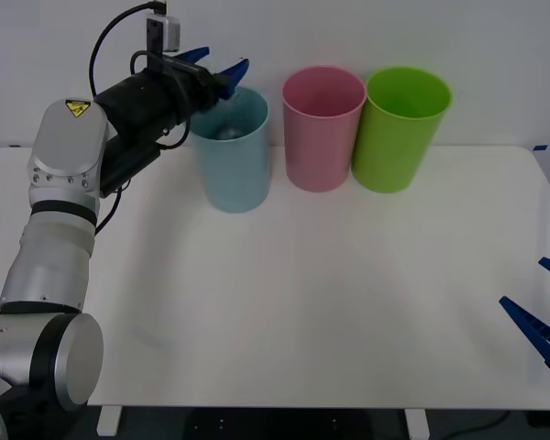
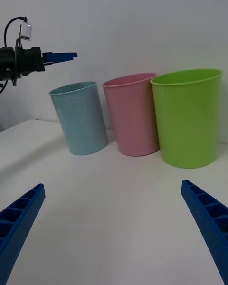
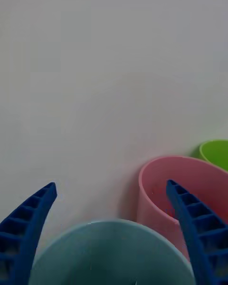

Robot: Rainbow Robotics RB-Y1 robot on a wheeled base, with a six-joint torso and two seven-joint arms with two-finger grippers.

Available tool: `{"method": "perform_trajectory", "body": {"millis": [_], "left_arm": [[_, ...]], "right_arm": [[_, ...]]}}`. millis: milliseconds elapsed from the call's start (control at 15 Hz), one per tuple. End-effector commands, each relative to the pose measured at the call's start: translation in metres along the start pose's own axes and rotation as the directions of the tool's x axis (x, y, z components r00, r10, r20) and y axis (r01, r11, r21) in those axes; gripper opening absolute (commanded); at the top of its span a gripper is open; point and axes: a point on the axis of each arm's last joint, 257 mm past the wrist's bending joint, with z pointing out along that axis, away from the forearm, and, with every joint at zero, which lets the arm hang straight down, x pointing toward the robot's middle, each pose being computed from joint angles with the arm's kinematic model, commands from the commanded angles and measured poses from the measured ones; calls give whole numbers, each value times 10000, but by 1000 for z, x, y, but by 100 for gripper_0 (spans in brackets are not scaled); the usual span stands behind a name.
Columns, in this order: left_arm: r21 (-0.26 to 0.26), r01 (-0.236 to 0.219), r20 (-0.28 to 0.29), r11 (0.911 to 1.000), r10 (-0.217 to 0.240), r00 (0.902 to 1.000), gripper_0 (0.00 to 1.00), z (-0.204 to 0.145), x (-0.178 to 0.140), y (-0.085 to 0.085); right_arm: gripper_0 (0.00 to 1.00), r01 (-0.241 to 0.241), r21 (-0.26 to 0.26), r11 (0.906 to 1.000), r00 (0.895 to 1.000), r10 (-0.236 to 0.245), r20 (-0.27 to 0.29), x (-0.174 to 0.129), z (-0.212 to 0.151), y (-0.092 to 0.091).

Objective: Grasp the object on the table and drop it into the matching bin: aluminum can to the light blue bin, PET bottle to the pink bin.

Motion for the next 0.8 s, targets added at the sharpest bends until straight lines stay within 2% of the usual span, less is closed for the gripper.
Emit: {"method": "perform_trajectory", "body": {"millis": [67,400,600,800], "left_arm": [[98,243,135,9997,-244,9996,100,-1,-1,-2],[344,930,594,9951,-949,9937,100,-16,-5,4],[484,1033,850,9935,-1072,9906,100,-38,-6,14],[748,966,857,9925,-1030,9910,100,-65,-3,24]], "right_arm": [[100,0,0,10000,10000,0,0,0,0,0],[100,0,0,10000,10000,0,0,0,0,0],[100,0,0,10000,10000,0,0,0,0,0],[100,0,0,10000,10000,0,0,0,0,0]]}}
